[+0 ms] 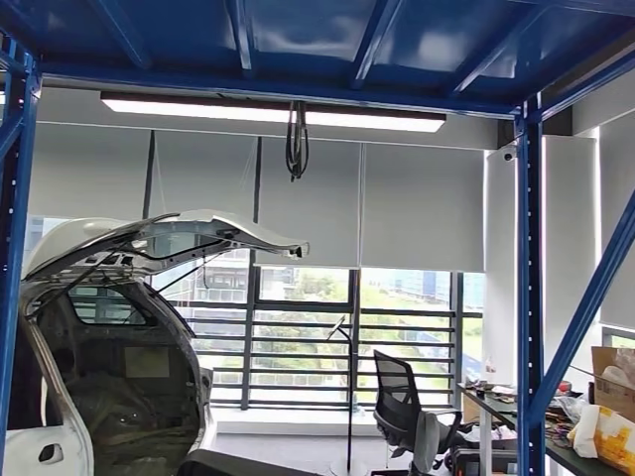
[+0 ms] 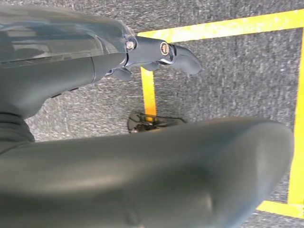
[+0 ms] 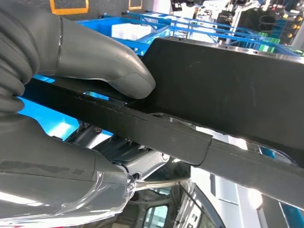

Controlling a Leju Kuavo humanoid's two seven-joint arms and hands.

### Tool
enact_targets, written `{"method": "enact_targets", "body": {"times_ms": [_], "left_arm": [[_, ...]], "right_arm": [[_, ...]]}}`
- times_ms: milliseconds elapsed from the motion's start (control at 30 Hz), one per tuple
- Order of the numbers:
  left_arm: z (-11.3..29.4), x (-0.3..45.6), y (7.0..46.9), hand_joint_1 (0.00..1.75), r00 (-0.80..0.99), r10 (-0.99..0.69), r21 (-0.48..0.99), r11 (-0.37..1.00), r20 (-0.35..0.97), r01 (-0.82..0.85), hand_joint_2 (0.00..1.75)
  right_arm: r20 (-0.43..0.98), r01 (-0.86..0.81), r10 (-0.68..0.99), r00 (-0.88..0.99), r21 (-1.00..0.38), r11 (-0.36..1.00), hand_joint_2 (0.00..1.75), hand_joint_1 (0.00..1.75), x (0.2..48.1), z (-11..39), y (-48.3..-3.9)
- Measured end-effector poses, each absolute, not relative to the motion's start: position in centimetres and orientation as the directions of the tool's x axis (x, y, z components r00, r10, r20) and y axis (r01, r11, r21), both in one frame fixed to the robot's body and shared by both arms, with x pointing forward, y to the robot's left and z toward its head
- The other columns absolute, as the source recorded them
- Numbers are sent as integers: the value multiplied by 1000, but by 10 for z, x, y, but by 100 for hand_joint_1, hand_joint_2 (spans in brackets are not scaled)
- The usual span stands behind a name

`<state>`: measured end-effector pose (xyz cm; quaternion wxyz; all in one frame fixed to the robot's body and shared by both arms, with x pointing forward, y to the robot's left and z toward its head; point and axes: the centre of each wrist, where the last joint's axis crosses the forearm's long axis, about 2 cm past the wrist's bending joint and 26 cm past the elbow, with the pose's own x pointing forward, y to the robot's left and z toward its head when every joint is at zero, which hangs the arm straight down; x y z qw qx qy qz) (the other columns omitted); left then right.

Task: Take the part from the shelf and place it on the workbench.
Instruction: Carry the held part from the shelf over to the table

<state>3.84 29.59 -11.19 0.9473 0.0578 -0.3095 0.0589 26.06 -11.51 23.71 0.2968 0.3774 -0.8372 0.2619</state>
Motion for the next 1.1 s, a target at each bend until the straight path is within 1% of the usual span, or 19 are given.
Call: {"method": "enact_targets", "body": {"times_ms": [967, 1100], "left_arm": [[-112, 40, 302, 0, 800, 39, 97, 988, 598, -121, 175], [-112, 40, 303, 0, 803, 37, 98, 988, 594, -118, 175]], "right_arm": [[676, -802, -513, -528, -198, 564, 175, 175, 256, 236, -118], [669, -794, -505, -545, -218, 568, 175, 175, 256, 234, -121]]}}
